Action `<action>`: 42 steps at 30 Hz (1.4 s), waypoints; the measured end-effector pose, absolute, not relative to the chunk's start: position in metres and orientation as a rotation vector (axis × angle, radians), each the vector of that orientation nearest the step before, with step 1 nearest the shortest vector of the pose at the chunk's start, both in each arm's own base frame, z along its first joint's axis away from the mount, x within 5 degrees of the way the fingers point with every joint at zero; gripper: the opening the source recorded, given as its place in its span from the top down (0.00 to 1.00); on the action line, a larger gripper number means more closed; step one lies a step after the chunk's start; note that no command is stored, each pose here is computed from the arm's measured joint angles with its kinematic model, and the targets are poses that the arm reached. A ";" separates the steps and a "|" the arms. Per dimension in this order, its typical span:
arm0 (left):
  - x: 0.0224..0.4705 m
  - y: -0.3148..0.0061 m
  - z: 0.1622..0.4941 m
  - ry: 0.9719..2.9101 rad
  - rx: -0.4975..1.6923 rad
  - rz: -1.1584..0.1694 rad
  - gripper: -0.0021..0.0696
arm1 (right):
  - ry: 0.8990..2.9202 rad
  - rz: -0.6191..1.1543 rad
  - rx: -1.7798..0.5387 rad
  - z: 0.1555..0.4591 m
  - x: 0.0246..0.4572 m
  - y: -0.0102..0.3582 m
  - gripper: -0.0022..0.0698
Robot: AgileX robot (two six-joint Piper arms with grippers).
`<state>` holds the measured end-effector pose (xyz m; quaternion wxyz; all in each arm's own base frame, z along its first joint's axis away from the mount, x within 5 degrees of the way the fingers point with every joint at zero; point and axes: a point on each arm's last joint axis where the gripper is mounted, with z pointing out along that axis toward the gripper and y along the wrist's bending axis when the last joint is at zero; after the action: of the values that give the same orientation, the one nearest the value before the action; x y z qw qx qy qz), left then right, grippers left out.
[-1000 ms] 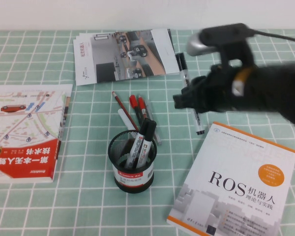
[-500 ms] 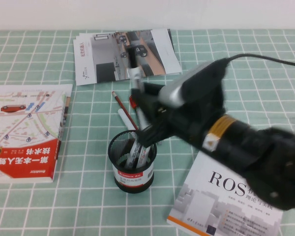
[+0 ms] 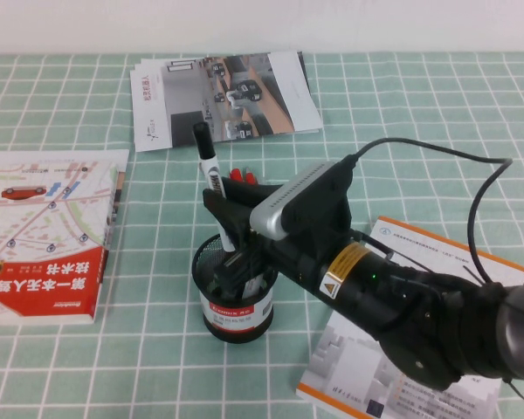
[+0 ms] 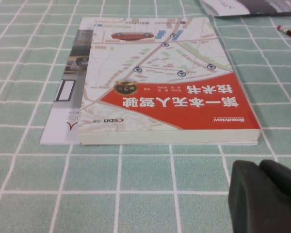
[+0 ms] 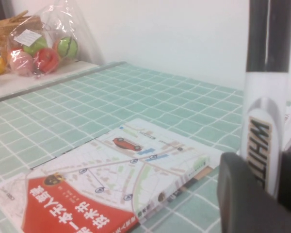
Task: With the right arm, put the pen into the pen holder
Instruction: Place the pen onto the pen holder
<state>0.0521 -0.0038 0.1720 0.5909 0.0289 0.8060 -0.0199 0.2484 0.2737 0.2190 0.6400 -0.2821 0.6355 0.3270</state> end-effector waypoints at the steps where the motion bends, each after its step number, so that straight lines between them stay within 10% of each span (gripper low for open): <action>1: 0.052 -0.004 0.172 1.876 0.067 -0.046 0.98 | 1.454 0.746 -0.638 0.218 0.249 0.274 0.81; 22: 0.052 -0.004 0.172 1.876 0.067 -0.046 0.98 | 1.611 0.728 -0.601 0.191 0.247 0.281 0.81; 33: 0.052 -0.004 0.172 1.876 0.067 -0.046 0.98 | 1.686 0.743 -0.573 0.193 0.246 0.279 0.52; 42: 0.052 -0.004 0.172 1.876 0.067 -0.046 0.98 | 1.768 0.722 -0.611 0.255 0.223 0.255 0.81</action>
<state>0.0521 -0.0038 0.1720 0.5909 0.0289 0.8060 -0.0199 0.2234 0.2551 0.2549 0.5382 -0.2568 0.7433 0.3033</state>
